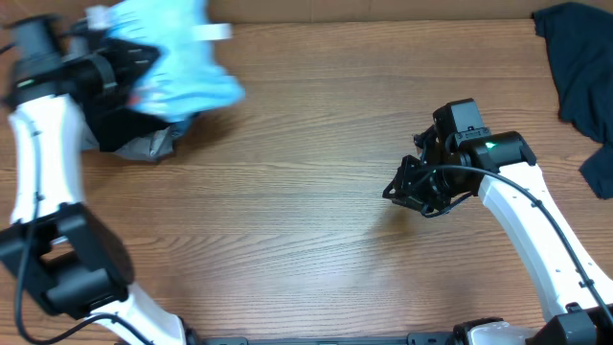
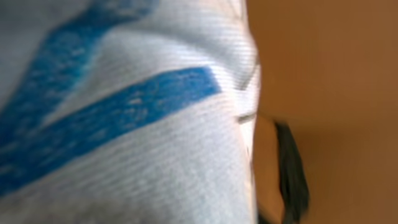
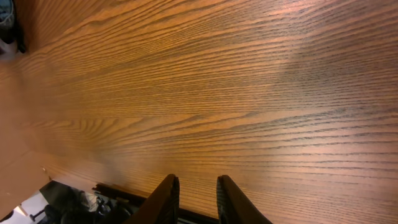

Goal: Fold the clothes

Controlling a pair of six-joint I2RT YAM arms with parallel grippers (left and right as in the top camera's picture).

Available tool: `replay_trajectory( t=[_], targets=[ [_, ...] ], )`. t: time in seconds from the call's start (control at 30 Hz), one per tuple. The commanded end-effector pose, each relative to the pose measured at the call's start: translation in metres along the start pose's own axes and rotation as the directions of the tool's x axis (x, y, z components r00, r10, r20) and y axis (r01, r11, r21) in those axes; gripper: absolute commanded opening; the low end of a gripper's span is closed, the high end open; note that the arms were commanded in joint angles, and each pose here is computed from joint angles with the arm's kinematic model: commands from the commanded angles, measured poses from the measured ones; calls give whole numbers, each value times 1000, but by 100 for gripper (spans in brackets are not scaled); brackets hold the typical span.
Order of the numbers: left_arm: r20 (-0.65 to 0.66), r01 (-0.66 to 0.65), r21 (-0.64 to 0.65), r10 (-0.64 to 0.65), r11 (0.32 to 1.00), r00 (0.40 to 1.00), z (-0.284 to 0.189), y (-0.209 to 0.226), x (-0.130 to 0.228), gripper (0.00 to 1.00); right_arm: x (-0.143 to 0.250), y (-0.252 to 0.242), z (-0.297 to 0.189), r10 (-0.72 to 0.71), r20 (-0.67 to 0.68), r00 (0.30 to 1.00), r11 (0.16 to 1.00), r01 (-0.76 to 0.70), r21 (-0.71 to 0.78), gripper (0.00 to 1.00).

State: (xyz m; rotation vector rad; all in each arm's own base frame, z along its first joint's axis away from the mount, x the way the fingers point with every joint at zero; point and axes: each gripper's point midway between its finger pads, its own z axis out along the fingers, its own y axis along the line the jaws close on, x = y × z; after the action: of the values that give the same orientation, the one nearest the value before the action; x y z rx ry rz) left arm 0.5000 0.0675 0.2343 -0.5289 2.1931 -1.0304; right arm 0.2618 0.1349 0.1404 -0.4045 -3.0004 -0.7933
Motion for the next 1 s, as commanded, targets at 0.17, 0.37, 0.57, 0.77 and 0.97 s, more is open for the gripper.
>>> replay_trajectory(
  t=[0.17,0.37,0.57,0.77,0.97],
  targets=[
    [173,281,-220,-246,934,954,-78,131,-31,100,0,2,-5,-16,10,1000,1000,16,0,25],
    [248,373,-162,-328,914,912,-143,153,-34,100,1,2,-5,-38,6,999,999,38,3,28],
    [184,303,-210,-267,929,946,-149,157,-14,100,-1,-1,-6,-56,17,998,998,56,19,29],
    [36,135,-252,-130,958,991,-146,129,18,100,-5,6,-16,-148,64,987,989,148,9,29],
    [37,-191,-421,227,887,973,-161,71,2,100,-22,34,-67,-232,255,939,971,237,12,33]
  ],
)
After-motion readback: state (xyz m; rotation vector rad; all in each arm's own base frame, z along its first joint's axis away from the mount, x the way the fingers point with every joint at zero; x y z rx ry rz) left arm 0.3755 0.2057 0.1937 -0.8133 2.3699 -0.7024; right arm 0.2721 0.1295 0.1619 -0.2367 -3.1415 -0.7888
